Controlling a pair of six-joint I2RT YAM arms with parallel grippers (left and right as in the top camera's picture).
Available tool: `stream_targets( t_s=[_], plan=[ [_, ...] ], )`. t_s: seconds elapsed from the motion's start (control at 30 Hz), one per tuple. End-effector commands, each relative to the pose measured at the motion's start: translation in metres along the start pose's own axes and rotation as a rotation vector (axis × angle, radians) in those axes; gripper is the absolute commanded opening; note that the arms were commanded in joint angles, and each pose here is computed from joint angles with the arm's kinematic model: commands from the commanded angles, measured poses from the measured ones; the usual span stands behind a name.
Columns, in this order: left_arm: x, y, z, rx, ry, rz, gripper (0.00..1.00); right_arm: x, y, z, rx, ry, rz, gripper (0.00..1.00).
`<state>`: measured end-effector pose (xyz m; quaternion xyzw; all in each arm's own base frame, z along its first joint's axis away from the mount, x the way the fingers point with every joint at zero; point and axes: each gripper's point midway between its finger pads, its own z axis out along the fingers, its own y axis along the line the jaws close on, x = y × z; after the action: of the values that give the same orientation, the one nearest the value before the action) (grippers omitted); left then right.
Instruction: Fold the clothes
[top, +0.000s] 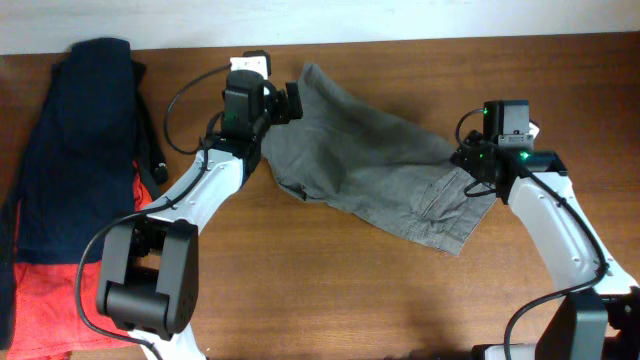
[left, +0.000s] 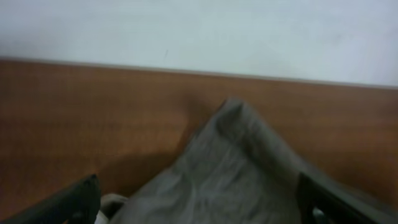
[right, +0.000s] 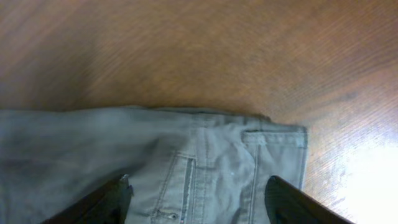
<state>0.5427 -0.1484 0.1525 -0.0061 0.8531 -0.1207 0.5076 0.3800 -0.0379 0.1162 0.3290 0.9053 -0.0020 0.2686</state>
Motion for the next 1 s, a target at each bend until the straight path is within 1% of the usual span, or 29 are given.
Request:
stream_targets(
  t_s=[0.0,0.07,0.2,0.27,0.3,0.33,0.37,0.4,0.43,0.5,0.57,0.67,0.7,0.77,0.87,0.97],
  plan=[
    [0.016,0.0,0.001,0.008,0.077,0.022,1.0,-0.008,0.026,-0.014,-0.134,0.025,-0.161,0.76],
    [0.026,-0.007,0.0,0.056,0.12,0.062,0.99,0.008,0.026,-0.015,-0.154,0.098,-0.175,0.76],
    [0.045,-0.02,-0.004,0.157,0.194,0.187,0.99,0.048,0.009,-0.021,-0.114,0.278,-0.174,0.74],
    [0.052,-0.022,-0.006,0.179,0.223,0.226,0.95,0.067,0.006,-0.027,-0.122,0.368,-0.171,0.59],
    [0.059,-0.02,-0.008,0.176,0.25,0.244,0.84,0.081,0.002,-0.032,-0.105,0.425,-0.18,0.28],
    [0.063,-0.019,-0.008,0.174,0.266,0.243,0.82,0.086,0.001,-0.033,-0.096,0.444,-0.187,0.11],
    [0.067,-0.017,-0.01,0.17,0.286,0.241,0.79,0.094,0.0,-0.036,-0.086,0.468,-0.201,0.04],
    [0.074,-0.013,-0.013,0.161,0.32,0.237,0.71,0.108,0.0,-0.039,-0.075,0.504,-0.231,0.04],
    [0.075,-0.011,-0.015,0.155,0.332,0.235,0.68,0.115,0.0,-0.04,-0.071,0.521,-0.248,0.04],
    [0.074,-0.005,-0.022,0.143,0.35,0.227,0.64,0.134,-0.001,-0.038,-0.057,0.556,-0.275,0.04],
    [0.067,0.0,-0.03,0.133,0.354,0.218,0.61,0.149,-0.005,-0.033,-0.038,0.58,-0.264,0.04],
    [0.046,0.009,-0.046,0.114,0.326,0.205,0.62,0.169,-0.011,-0.02,-0.031,0.589,-0.259,0.04],
    [0.031,0.014,-0.057,0.103,0.301,0.197,0.62,0.175,-0.014,-0.013,-0.03,0.585,-0.249,0.04],
    [0.018,0.019,-0.068,0.092,0.275,0.19,0.62,0.178,-0.017,-0.007,-0.031,0.573,-0.241,0.04],
    [0.007,0.028,-0.08,0.068,0.261,0.18,0.62,0.171,-0.022,0.003,0.012,0.512,-0.198,0.04],
    [0.009,0.036,-0.084,0.039,0.278,0.177,0.62,0.159,-0.018,0.011,0.016,0.447,-0.188,0.05]
  ],
)
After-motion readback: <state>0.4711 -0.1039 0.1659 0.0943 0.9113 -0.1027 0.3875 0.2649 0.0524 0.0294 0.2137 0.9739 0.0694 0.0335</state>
